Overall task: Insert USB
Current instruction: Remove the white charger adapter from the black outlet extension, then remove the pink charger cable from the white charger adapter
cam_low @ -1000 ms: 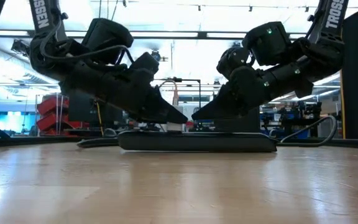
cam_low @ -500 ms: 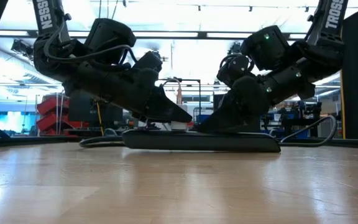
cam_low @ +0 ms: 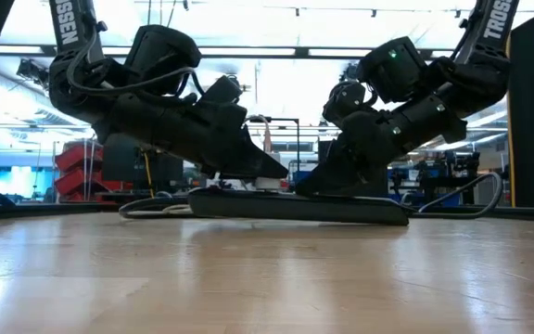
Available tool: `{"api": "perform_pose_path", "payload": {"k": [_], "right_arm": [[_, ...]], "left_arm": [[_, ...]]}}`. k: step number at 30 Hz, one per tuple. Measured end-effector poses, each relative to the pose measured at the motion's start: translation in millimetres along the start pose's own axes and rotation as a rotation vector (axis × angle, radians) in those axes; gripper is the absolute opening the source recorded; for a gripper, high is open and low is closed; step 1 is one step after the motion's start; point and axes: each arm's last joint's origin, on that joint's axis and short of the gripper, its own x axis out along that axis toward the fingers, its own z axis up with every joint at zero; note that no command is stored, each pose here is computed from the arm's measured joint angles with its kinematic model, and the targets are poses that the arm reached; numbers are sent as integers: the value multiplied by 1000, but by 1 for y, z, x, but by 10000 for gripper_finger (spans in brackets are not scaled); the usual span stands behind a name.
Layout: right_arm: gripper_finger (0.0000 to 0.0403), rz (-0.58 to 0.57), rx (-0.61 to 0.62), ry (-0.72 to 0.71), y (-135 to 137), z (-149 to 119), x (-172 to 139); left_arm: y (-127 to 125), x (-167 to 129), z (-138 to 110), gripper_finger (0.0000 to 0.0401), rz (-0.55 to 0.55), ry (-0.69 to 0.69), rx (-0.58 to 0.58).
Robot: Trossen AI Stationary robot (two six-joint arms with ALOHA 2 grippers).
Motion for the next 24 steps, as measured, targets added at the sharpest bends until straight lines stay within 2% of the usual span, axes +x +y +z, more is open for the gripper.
{"api": "perform_pose_path", "payload": {"k": [6,10,14,17,20,24], "right_arm": [[0,4,1,10,0,-1,0],[0,27,11,43,2,-5,0],[0,27,15,44,2,-5,0],[0,26,15,39,2,-5,0],[0,21,12,35,1,-4,0],[0,21,-1,8,2,-3,0]], "left_arm": [[-2,-1,1,155,16,-18,-6],[-3,-5,25,155,98,-217,-51],[-6,-5,16,155,55,-168,2],[-5,-5,22,155,63,-197,-12],[-7,-5,14,155,44,-143,12],[-8,-5,15,155,39,-143,14]]}}
